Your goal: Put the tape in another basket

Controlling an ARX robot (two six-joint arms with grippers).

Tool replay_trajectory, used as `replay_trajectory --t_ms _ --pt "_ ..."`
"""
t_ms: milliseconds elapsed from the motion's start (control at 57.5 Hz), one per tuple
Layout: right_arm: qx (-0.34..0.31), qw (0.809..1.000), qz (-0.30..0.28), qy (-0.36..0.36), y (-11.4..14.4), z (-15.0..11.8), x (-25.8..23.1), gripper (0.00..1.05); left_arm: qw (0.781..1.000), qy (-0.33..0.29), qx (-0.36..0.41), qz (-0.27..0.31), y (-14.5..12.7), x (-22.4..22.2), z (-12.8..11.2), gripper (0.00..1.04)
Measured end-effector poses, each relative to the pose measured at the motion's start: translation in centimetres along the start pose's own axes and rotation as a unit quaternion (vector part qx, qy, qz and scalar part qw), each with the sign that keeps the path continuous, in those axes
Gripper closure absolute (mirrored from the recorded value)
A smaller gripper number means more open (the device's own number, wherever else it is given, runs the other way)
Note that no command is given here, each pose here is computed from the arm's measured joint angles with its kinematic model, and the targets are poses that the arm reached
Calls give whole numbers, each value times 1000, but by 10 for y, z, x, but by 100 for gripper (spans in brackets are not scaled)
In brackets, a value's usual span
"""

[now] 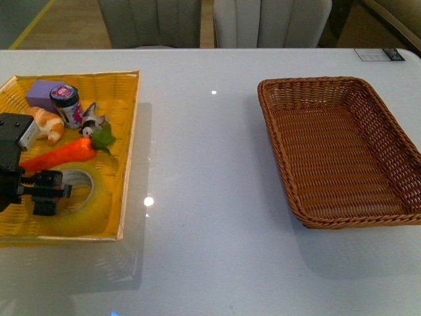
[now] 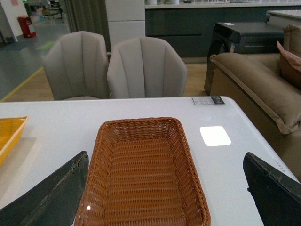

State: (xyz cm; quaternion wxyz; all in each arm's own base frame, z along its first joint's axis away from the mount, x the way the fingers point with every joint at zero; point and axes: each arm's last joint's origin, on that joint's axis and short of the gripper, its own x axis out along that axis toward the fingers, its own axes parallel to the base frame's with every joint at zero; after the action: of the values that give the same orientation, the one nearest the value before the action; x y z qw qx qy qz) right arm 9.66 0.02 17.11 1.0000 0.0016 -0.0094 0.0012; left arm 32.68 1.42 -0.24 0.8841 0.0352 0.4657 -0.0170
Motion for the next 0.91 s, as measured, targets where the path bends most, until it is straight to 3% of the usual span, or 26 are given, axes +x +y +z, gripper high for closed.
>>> replay_trajectory --t_ms 191,261,487,679,766,905 --pt "0 1000 0 0 0 0 0 9 1000 1 -15 -3 -2 1 6 81" --pt "0 1000 0 0 0 0 0 9 1000 5 -23 -6 -2 1 6 88" --pt "0 1000 0 0 0 0 0 9 997 -8 -72 -10 1 -12 17 90" --pt "0 1000 0 0 0 0 0 9 990 -67 -116 -40 0 -54 49 90" --pt "0 1000 0 0 0 0 0 9 986 -91 -125 -58 -10 -75 64 90" --pt "0 1000 0 0 0 0 0 9 979 -114 -124 -112 -49 -103 90 90"
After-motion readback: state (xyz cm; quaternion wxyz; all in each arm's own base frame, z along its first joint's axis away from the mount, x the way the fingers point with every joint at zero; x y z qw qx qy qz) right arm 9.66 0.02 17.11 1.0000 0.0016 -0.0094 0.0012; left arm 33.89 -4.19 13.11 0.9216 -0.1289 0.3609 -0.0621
